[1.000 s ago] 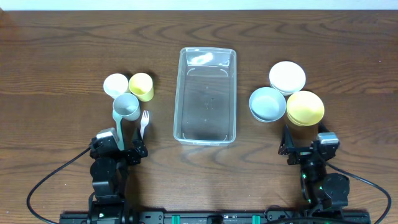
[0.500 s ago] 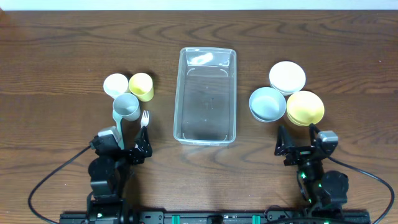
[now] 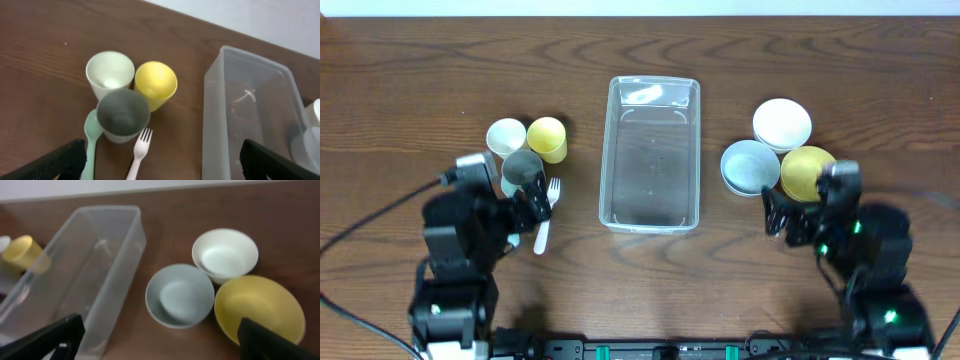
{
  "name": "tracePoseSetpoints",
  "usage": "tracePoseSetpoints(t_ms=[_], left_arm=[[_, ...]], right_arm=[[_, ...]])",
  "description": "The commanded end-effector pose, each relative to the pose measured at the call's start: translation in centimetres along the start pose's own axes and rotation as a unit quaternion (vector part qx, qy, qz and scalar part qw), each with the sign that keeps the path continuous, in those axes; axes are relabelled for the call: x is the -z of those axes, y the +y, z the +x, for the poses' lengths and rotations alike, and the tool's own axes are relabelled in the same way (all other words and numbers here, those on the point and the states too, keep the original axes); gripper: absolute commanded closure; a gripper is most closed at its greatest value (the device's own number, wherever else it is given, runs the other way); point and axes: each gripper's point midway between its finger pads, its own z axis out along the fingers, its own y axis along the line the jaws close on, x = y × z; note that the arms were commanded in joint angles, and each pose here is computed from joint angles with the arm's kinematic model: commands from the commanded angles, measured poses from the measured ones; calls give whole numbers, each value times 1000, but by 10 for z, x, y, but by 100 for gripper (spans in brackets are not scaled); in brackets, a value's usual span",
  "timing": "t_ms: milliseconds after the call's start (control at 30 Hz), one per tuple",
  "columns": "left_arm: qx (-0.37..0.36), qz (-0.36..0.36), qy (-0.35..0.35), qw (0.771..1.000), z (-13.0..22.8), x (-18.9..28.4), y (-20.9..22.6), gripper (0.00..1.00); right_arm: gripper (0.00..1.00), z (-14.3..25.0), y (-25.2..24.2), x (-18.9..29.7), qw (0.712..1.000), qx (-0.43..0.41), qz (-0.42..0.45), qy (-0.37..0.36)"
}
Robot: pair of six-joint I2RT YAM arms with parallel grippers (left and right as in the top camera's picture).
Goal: Pack container
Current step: 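Move the right gripper over the yellow bowl and grasp its rim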
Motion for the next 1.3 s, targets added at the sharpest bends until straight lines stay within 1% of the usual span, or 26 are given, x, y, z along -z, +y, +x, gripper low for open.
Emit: tracePoseSetpoints(t_ms=[0, 67, 200, 300, 367, 467, 533, 700, 733, 867, 933, 1000, 1100, 1267], left_arm=[[-13, 19, -3, 1000, -30, 7, -15, 2], [-11, 32, 11, 999, -41, 11, -24, 2], [-9, 21, 41, 999, -56, 14, -28, 2], [-13, 6, 68, 998, -61, 9, -25, 2], [-10, -11, 87, 996, -59, 2, -19, 2], [-6, -33, 118, 992, -49, -12, -10, 2], [-5, -56, 144, 988, -40, -23, 0, 2], [-6, -82, 173, 981, -29, -38, 12, 2], [-6, -83, 176, 981, -27, -41, 13, 2], [-6, -99, 189, 977, -22, -47, 20, 2], [-6, -101, 199, 975, -18, -49, 21, 2], [-5, -103, 207, 973, -14, -51, 23, 2], [-4, -105, 214, 971, -11, -54, 24, 2], [-4, -105, 216, 971, -10, -54, 24, 2]], right_arm=[[1, -32, 4, -2, 999, 13, 2, 33], [1, -45, 5, -7, 997, 20, 6, 72], [1, -66, 3, -22, 991, 20, 14, 134], [1, -75, 1, -34, 986, 12, 18, 168], [1, -74, -1, -45, 981, 6, 20, 192], [1, -58, -10, -63, 970, -4, 30, 240], [1, -40, -25, -74, 959, -13, 60, 278], [1, -7, -41, -89, 933, -61, 82, 345], [3, -2, -42, -92, 929, -63, 83, 355], [6, 12, -30, -104, 921, -72, 63, 379], [10, 17, -21, -110, 919, -62, 53, 387], [10, 24, -21, -115, 914, -35, 75, 396], [8, 31, -39, -119, 903, -16, 155, 400], [10, 32, -43, -115, 900, -29, 160, 404]])
